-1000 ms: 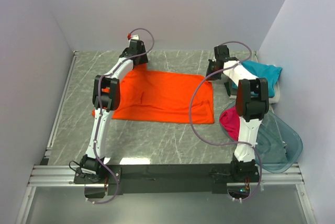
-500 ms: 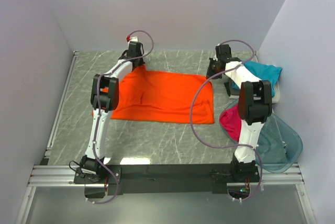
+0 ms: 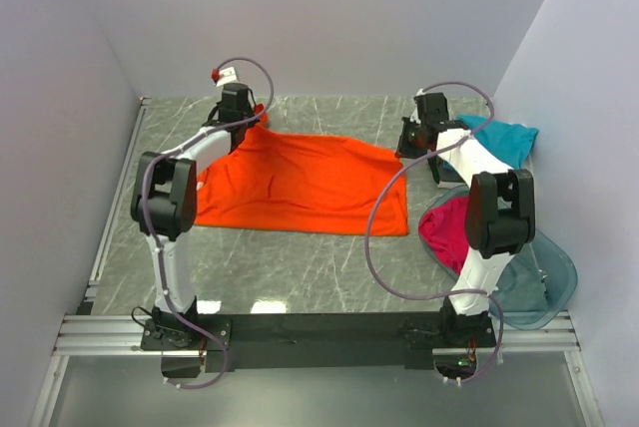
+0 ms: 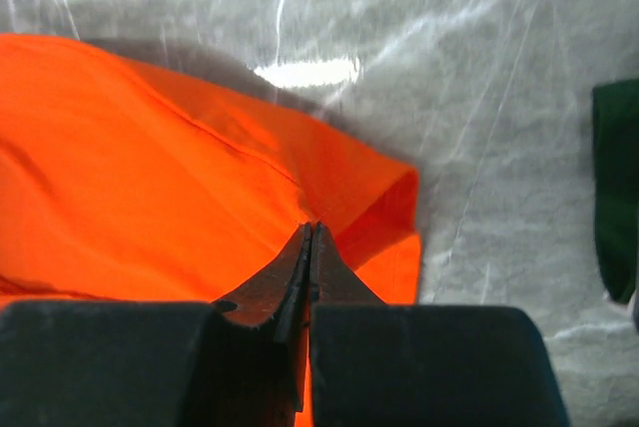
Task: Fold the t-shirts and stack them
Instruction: Fold the tshirt
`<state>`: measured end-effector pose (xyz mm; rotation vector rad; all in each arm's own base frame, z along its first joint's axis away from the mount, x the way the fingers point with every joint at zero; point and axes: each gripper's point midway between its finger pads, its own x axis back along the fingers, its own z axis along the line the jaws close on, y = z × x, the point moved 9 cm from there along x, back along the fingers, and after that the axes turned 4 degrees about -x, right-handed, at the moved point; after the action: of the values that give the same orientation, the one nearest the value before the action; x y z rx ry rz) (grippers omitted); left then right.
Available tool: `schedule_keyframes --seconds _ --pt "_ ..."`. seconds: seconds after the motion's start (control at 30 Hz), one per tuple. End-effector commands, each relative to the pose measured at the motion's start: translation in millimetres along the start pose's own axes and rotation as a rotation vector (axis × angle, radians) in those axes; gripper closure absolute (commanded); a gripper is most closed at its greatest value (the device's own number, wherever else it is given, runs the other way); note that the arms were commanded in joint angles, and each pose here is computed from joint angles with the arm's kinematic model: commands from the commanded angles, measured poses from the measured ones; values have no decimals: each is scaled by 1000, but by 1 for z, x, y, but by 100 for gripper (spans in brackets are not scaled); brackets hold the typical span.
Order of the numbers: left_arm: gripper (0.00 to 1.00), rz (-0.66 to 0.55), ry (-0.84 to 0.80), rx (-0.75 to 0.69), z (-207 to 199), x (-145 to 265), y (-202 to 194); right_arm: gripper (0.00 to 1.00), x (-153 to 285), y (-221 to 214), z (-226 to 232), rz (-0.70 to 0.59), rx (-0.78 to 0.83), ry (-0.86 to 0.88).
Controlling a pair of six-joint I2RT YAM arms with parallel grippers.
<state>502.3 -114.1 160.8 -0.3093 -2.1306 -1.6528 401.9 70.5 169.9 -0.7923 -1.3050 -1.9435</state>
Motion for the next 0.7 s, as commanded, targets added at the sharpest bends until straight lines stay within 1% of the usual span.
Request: schedule_keyframes --seconds 0.0,0.03,0.1,0.2,0.23,0.37,0.4,0.47,0.5,0.53,0.6,0.67 --pt "100 -150 -25 97 -2 28 33 100 11 -4 7 -30 37 27" --pt "100 -129 -20 94 1 31 23 100 10 -10 7 -18 39 23" --pt "100 -124 -26 115 3 41 25 100 11 -19 10 2 52 23" --pt "100 -99 -27 144 11 55 12 100 16 -30 15 5 70 21" --pt "100 -83 -20 157 15 63 2 100 21 -31 17 -3 74 18" --pt "100 -68 11 190 30 84 -15 100 29 -42 21 -7 91 9" --pt "100 -47 30 190 37 88 -26 100 30 -47 21 3 95 3" --pt "100 -51 38 210 39 101 -28 100 36 -51 22 -6 103 -5" --pt "100 -31 61 205 45 105 -41 100 37 -56 22 2 109 -11" --pt "100 -44 63 224 47 113 -39 100 41 -58 23 -6 113 -10" --pt "100 -20 90 225 54 122 -56 100 44 -66 20 -7 115 -29" --pt "100 -37 104 254 59 133 -58 100 45 -71 18 -1 121 -39"
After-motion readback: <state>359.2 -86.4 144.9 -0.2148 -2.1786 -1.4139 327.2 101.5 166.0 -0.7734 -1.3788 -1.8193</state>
